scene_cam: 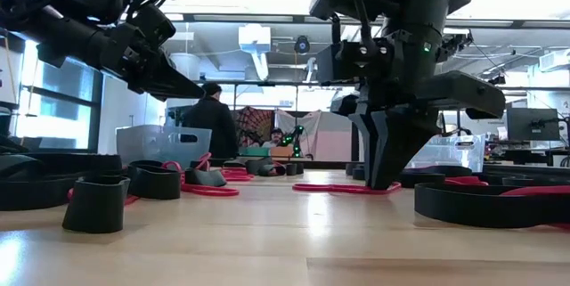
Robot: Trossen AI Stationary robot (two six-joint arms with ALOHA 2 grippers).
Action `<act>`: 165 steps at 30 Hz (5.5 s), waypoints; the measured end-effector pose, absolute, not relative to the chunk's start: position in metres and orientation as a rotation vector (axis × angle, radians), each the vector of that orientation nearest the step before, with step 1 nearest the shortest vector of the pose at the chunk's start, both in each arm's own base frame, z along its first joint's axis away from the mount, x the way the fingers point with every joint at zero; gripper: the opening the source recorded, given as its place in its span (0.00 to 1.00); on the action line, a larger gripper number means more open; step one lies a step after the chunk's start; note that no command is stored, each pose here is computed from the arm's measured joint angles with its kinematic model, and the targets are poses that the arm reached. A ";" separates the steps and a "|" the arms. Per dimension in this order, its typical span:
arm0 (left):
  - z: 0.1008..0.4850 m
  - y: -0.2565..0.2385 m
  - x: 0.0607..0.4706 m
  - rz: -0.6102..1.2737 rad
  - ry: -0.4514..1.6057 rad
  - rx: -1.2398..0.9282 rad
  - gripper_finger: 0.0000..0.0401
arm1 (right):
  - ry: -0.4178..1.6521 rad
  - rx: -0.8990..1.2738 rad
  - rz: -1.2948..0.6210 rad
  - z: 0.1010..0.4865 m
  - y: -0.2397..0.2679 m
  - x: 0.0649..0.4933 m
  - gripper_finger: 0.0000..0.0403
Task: Sort rubber bands into baskets
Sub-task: Put the red rubber band into the transparent bin
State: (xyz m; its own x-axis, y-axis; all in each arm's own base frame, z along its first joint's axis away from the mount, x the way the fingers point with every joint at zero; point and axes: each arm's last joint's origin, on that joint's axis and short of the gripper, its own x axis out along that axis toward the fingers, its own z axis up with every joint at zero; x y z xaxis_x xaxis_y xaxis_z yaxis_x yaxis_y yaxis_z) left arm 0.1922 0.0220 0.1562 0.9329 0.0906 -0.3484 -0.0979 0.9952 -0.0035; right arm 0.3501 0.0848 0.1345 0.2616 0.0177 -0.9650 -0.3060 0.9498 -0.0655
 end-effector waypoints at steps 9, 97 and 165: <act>0.156 0.022 0.192 0.097 0.355 -0.022 0.00 | 1.313 -0.301 0.175 0.158 0.085 0.361 0.00; 0.153 0.022 0.191 0.099 0.387 -0.033 0.00 | 1.373 -0.160 -0.069 0.187 0.036 0.377 0.00; 0.153 0.022 0.191 0.104 0.390 -0.040 0.00 | 1.140 -0.148 -1.219 0.254 -0.119 0.202 0.00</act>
State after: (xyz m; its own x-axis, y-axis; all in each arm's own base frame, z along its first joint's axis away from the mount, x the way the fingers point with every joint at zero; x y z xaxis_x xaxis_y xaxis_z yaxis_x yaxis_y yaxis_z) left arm 0.1909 0.0219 0.1530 0.9196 0.0932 -0.3816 -0.1088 0.9939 -0.0194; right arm 0.2024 -0.1190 0.2540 -0.0966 -0.7898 -0.6058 0.6573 0.4064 -0.6347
